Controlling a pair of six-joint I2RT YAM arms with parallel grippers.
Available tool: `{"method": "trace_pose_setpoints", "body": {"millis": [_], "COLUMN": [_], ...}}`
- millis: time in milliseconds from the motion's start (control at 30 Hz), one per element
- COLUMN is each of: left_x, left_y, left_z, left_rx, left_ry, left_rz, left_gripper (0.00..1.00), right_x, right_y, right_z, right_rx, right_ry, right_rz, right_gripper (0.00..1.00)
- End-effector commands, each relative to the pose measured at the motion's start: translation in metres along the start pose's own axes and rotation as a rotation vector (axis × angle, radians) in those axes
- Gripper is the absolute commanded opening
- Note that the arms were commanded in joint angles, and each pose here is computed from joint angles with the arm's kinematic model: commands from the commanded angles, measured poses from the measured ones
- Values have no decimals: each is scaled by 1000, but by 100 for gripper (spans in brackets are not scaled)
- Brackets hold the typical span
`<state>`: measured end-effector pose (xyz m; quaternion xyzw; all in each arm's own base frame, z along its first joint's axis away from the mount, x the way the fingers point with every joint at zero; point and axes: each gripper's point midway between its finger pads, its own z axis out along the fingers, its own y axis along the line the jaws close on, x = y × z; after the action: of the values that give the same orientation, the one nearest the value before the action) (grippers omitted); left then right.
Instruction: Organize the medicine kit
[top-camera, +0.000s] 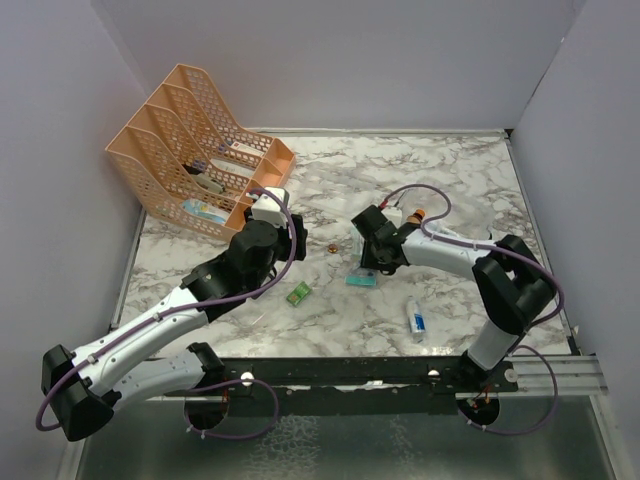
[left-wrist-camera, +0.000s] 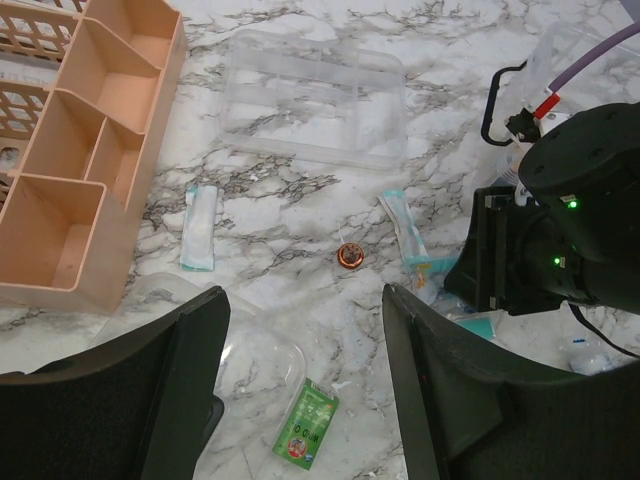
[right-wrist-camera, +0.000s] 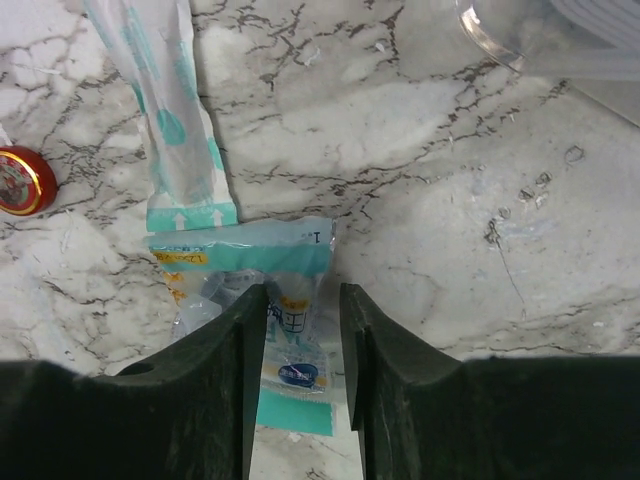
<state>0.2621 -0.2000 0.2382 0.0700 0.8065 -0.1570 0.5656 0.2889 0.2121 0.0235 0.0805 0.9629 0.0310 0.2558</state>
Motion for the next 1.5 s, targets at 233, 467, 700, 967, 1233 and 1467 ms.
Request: {"method": "trace_pose_setpoints", "body": {"millis": [233, 467, 700, 967, 1233, 1467], "left_x": [-7, -9, -10, -16, -16, -15], "left_y": [4, 5, 5, 7, 12, 16], "left_z": [-2, -4, -7, -13, -13, -12], "left_rx": [-16, -14, -11, -2, -31, -52], "left_ry": [-28, -35, -38, -60, -68, -73], "left_rz": [-16, -20, -23, -45, -42, -37], "left_gripper": [66, 66, 66, 67, 67, 67], "right_x": [2, -42, -94, -155, -179, -180], "right_y": [9, 15, -17, -98, -170, -190], "right_z": [8, -40, -104, -161, -162, -128], "right_rx": [-56, -125, -128, -16, 88, 52], "right_ry": [38, -116, -311, -472, -458, -346], "right_rz": [-22, 9, 100, 194, 282, 299], "right_gripper": [10, 4, 4, 4, 4, 4]}}
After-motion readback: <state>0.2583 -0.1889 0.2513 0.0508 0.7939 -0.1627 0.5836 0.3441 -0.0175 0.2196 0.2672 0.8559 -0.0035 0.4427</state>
